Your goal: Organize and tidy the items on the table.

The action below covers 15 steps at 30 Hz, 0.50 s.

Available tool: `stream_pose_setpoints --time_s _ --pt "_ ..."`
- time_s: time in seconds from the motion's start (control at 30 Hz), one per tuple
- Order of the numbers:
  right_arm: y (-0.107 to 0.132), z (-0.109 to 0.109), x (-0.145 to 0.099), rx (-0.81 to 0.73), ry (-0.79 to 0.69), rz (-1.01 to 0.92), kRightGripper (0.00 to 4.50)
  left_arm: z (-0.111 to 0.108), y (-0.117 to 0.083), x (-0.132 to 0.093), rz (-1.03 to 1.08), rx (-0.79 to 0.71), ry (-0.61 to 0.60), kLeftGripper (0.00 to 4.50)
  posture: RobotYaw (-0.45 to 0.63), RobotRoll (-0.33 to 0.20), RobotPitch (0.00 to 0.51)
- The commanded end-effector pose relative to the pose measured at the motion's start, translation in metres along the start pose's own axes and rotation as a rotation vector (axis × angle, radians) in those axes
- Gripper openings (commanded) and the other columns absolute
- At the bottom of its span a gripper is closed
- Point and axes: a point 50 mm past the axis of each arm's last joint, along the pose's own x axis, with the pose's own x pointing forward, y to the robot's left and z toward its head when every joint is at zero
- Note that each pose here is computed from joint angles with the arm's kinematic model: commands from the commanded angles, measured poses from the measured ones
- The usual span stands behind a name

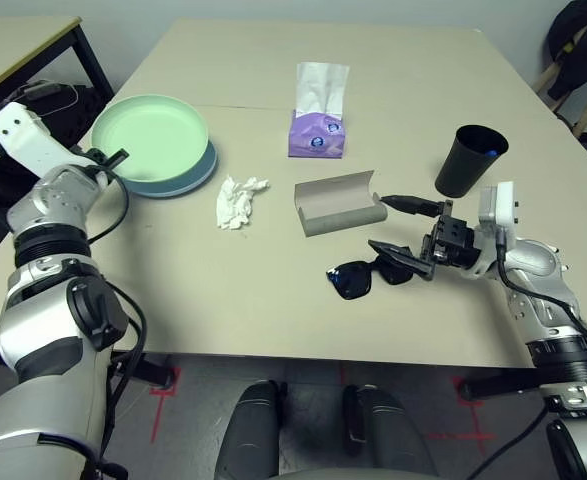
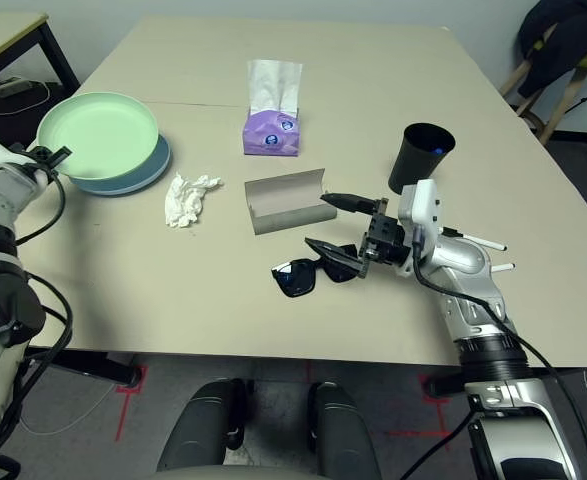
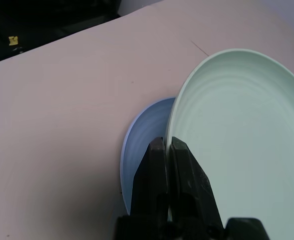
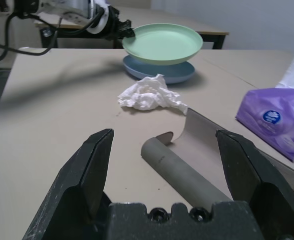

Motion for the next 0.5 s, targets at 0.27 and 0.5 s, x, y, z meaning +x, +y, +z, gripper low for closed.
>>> stream_pose_setpoints --time_s 0.27,0.5 --pt "0.003 0.005 -0.002 0.007 -0.004 -0.033 4.5 -0.007 -0.002 0.003 0.111 -0.012 -0.026 0.03 0.08 0.0 0.11" --pt "-0.001 0.008 -0.002 0.006 -0.011 -0.083 4.5 -0.014 -0.016 0.004 -0.032 0.044 0.016 2.24 0.08 0.0 0.11"
